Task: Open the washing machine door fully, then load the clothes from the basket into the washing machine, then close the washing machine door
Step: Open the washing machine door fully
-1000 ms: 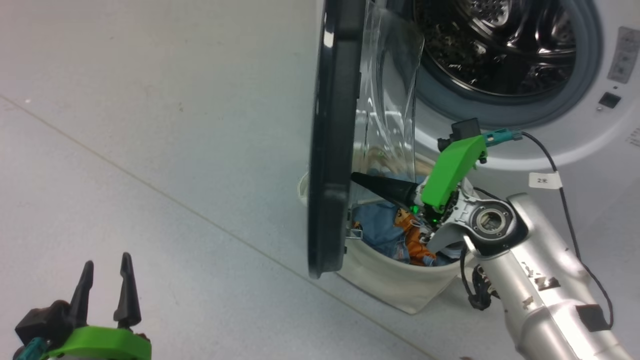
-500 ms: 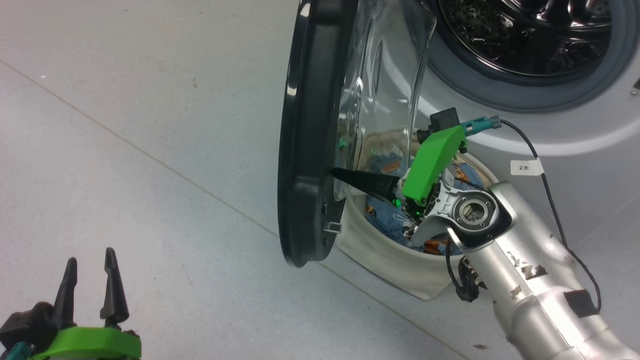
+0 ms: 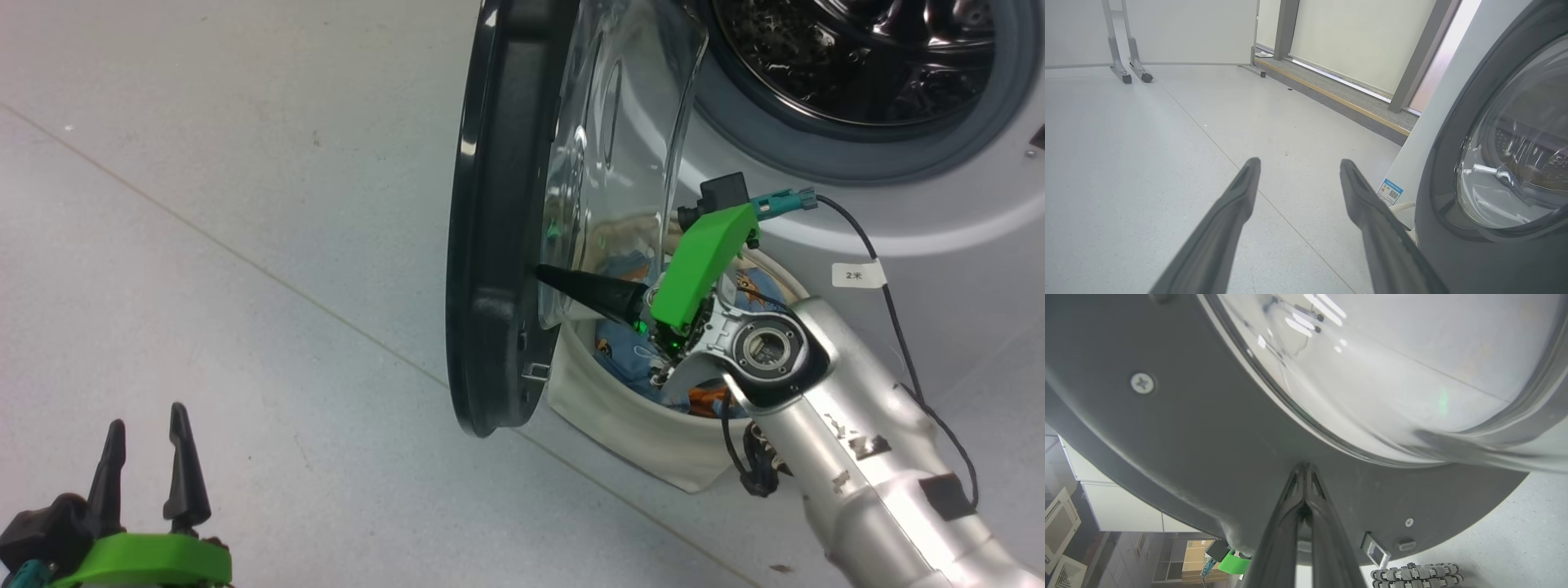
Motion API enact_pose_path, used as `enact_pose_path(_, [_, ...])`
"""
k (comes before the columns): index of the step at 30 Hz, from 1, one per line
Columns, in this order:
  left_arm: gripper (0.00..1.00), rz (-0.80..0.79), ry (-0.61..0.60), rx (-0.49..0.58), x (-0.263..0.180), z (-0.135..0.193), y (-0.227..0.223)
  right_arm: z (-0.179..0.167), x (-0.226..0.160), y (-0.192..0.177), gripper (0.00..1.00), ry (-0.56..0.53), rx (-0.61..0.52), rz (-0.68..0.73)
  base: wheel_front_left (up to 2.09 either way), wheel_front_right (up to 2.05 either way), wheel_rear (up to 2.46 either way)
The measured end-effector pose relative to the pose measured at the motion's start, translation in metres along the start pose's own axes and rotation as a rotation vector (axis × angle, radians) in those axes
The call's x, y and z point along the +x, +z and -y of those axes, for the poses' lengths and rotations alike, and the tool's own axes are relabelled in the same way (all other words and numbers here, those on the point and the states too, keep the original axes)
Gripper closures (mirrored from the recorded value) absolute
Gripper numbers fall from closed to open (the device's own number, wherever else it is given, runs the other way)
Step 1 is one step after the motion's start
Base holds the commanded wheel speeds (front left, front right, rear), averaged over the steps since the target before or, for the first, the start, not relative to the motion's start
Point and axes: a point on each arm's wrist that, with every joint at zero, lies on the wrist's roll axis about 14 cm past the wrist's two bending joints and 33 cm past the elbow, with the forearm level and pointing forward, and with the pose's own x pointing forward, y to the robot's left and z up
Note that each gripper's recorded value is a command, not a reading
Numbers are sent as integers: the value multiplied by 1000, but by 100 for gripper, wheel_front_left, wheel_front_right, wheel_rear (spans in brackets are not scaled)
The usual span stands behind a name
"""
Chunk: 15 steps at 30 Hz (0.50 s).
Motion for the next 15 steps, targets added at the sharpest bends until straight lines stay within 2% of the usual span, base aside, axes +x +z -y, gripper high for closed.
enact_pose_path(1, [0,1,-3,-2,0,1,0,-2,-2,2,100,2,-8,10,0,0,0])
enact_pose_path(2, [0,2,-6,-4,0,2,0,-3,-4,4,79,2,-18,28,0,0,0])
enact_pose_path(3, [0,2,-11,-6,0,3,0,-3,-8,9,15,-2,-27,57,0,0,0])
enact_pose_path(4, [0,0,-16,-8,0,5,-1,-1,-13,13,0,-13,-42,88,0,0,0])
enact_pose_path(8, [0,-6,-30,-16,0,8,-3,9,-38,32,0,-68,-121,256,0,0,0])
enact_pose_path(12, [0,-7,-41,-18,0,9,-4,26,-71,50,0,-214,-385,420,0,0,0])
enact_pose_path(15, [0,-12,-44,-21,0,8,-5,38,-88,46,0,-296,-555,487,0,0,0])
